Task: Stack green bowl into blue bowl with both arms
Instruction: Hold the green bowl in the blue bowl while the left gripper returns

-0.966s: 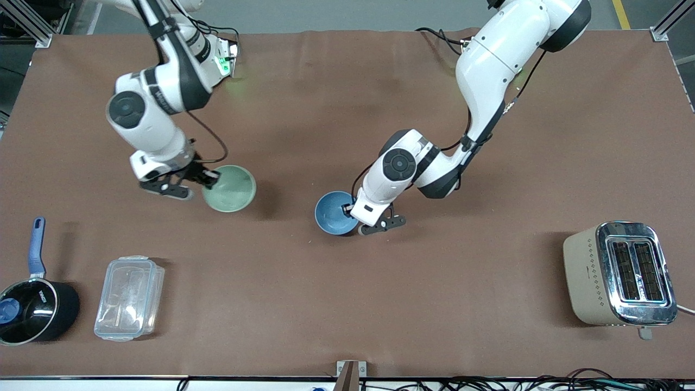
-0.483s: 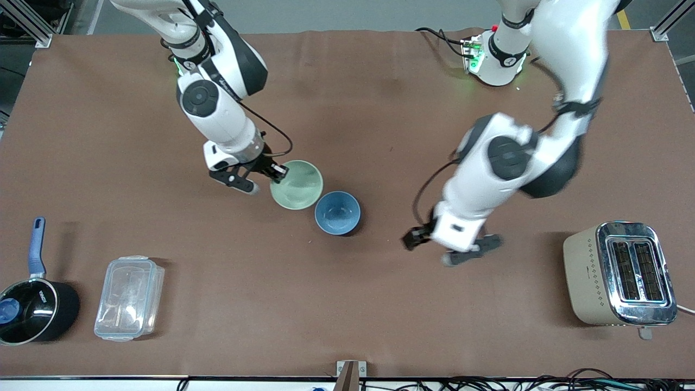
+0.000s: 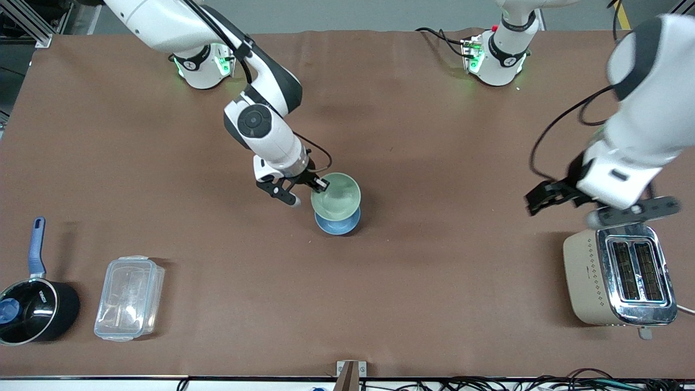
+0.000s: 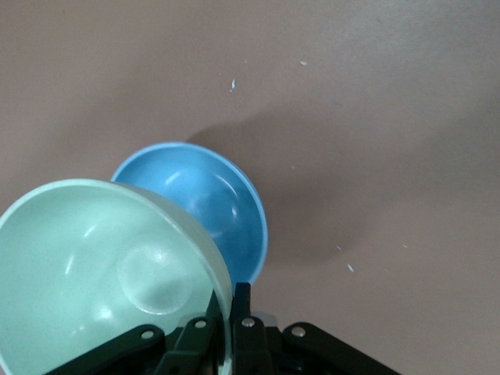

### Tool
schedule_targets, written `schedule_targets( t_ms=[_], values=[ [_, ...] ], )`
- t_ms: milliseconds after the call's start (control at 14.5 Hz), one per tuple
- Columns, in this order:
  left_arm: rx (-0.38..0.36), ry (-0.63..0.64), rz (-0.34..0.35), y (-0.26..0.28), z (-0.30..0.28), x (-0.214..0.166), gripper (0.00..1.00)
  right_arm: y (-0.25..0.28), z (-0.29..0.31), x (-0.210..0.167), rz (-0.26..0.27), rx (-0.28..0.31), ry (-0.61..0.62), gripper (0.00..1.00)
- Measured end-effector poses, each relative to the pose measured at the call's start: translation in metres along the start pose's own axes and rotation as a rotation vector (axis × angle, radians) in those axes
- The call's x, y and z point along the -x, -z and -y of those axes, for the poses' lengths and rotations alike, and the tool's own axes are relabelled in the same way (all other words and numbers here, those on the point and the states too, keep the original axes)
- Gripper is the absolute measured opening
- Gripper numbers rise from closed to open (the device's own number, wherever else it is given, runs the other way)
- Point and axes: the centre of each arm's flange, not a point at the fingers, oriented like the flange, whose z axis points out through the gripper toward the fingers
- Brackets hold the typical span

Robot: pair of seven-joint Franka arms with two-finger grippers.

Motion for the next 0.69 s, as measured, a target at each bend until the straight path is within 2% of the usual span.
schedule_targets(
  t_ms=[414, 690],
  values=[
    [-0.04, -0.141, 0.046, 0.044, 0.063, 0.036, 1.0, -0.029, 0.004, -0.015, 0.002, 0.016, -0.019, 0.06],
    [-0.048, -0.145, 0.06, 0.051, 0.078, 0.064, 1.0, -0.031, 0.003, -0.014, -0.008, 0.029, -0.003, 0.06]
  ],
)
